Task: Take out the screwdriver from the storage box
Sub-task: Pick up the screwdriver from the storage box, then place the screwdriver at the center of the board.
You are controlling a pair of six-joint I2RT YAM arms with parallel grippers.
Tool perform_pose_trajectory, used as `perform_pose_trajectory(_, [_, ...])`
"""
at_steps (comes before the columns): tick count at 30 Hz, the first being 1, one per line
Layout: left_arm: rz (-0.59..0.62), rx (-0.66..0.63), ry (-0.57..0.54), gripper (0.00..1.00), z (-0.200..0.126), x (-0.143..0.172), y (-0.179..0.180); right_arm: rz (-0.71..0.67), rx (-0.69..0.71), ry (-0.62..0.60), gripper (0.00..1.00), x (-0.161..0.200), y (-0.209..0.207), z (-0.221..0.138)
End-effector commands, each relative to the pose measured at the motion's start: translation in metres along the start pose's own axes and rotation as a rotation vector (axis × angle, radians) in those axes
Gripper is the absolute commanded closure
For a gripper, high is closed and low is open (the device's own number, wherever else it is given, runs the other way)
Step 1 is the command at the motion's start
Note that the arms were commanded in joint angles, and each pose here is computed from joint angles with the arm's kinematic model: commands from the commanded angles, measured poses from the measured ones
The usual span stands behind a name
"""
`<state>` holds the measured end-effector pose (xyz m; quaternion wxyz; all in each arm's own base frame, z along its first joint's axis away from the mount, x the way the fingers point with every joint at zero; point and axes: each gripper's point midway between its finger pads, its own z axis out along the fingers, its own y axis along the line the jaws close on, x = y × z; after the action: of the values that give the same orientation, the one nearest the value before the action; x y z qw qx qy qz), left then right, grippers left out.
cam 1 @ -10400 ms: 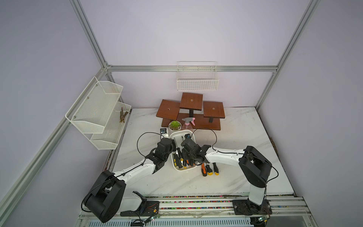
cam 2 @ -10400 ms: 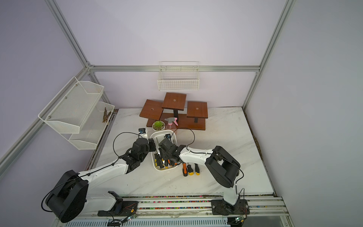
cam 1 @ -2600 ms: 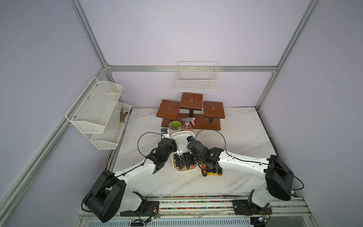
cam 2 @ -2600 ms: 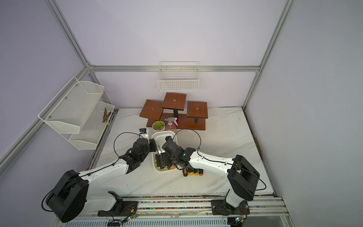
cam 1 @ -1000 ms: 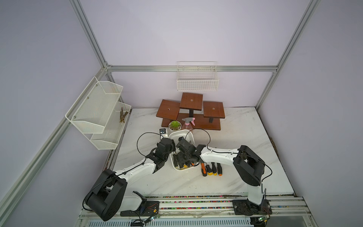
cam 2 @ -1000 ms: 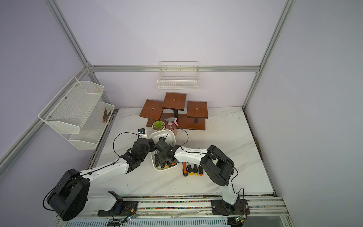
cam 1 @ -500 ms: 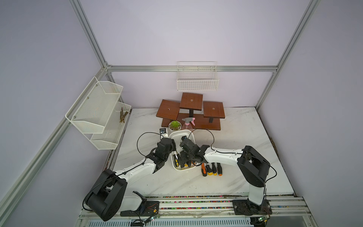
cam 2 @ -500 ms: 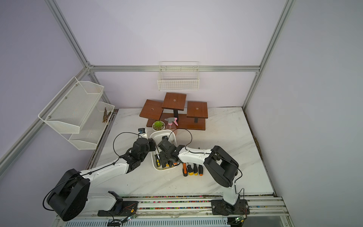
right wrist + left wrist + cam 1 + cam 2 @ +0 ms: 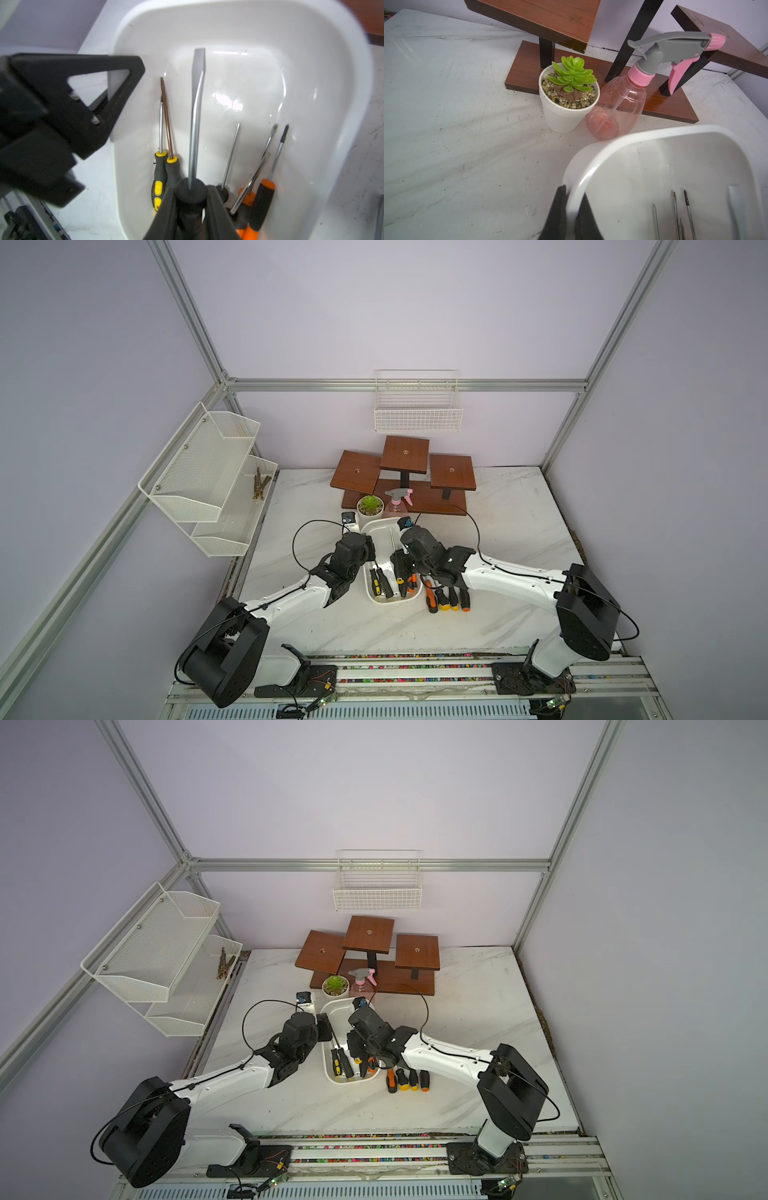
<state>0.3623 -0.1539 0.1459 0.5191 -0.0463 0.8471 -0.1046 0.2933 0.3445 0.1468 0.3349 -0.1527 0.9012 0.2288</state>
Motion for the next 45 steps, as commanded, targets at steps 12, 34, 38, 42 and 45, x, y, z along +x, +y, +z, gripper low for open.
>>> perform_pose_trajectory(12, [0.002,0.014,-0.025,1.00,-0.001,-0.010,-0.005,-0.007,0.146,-0.105,1.00,0.001,-0.058,-0.076])
perform_pose_trajectory(34, [-0.002,0.017,-0.030,1.00,-0.003,-0.010,-0.004,0.119,0.390,-0.075,1.00,0.020,-0.175,-0.116])
perform_pose_trajectory(38, [-0.002,0.015,-0.030,1.00,-0.003,-0.010,-0.004,0.143,0.439,-0.037,1.00,0.030,-0.192,-0.111])
perform_pose_trajectory(42, [-0.003,0.016,-0.031,1.00,-0.003,-0.010,-0.004,0.162,0.470,0.009,1.00,0.042,-0.205,-0.103])
perform_pose_trajectory(45, [-0.003,0.016,-0.030,1.00,-0.003,-0.010,-0.004,0.173,0.478,0.035,1.00,0.050,-0.209,-0.099])
